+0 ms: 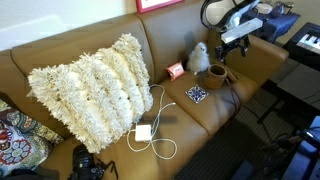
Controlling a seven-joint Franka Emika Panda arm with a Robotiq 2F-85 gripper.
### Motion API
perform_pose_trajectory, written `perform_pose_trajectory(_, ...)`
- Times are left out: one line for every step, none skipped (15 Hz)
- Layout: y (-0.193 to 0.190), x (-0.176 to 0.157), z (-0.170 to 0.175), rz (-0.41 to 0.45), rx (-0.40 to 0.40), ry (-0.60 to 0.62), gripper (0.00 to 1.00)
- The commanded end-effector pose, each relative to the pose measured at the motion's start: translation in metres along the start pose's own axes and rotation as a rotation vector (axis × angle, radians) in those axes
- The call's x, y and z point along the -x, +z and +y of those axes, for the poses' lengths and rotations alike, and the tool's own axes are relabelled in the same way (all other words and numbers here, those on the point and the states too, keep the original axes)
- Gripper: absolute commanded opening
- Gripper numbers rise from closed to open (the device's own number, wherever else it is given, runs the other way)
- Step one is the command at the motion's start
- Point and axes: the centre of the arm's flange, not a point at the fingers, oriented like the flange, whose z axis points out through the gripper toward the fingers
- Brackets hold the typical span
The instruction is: Move the brown bag to the left
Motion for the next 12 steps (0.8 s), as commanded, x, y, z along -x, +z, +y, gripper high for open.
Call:
perform_pose_trajectory(0.003, -0.007, -0.024, 0.002, 0.024, -0.029, 1.0)
perform_pose_trajectory(0.02, -0.019, -0.044, -0.028, 0.044, -0.059, 1.0)
perform_pose_trajectory(0.043, -0.031, -0.065, -0.082, 0.068, -0.079, 1.0)
perform_pose_trajectory(0.058, -0.033, -0.075, -0.127, 0.083, -0.105, 1.0)
perform_pose_trajectory(0.079, -0.035, -0.087, -0.187, 0.104, -0.119, 1.0)
perform_pose_trajectory(0.103, -0.036, -0.099, -0.237, 0.131, -0.134, 1.0)
perform_pose_trajectory(0.128, -0.037, -0.11, -0.289, 0.159, -0.151, 1.0)
perform_pose_trajectory(0.153, -0.039, -0.12, -0.33, 0.182, -0.165, 1.0)
perform_pose_trajectory(0.176, -0.041, -0.128, -0.365, 0.204, -0.175, 1.0)
perform_pose_trajectory(0.196, -0.043, -0.135, -0.396, 0.223, -0.181, 1.0)
perform_pose_trajectory(0.216, -0.046, -0.14, -0.418, 0.238, -0.19, 1.0)
perform_pose_trajectory(0.231, -0.048, -0.144, -0.435, 0.257, -0.198, 1.0)
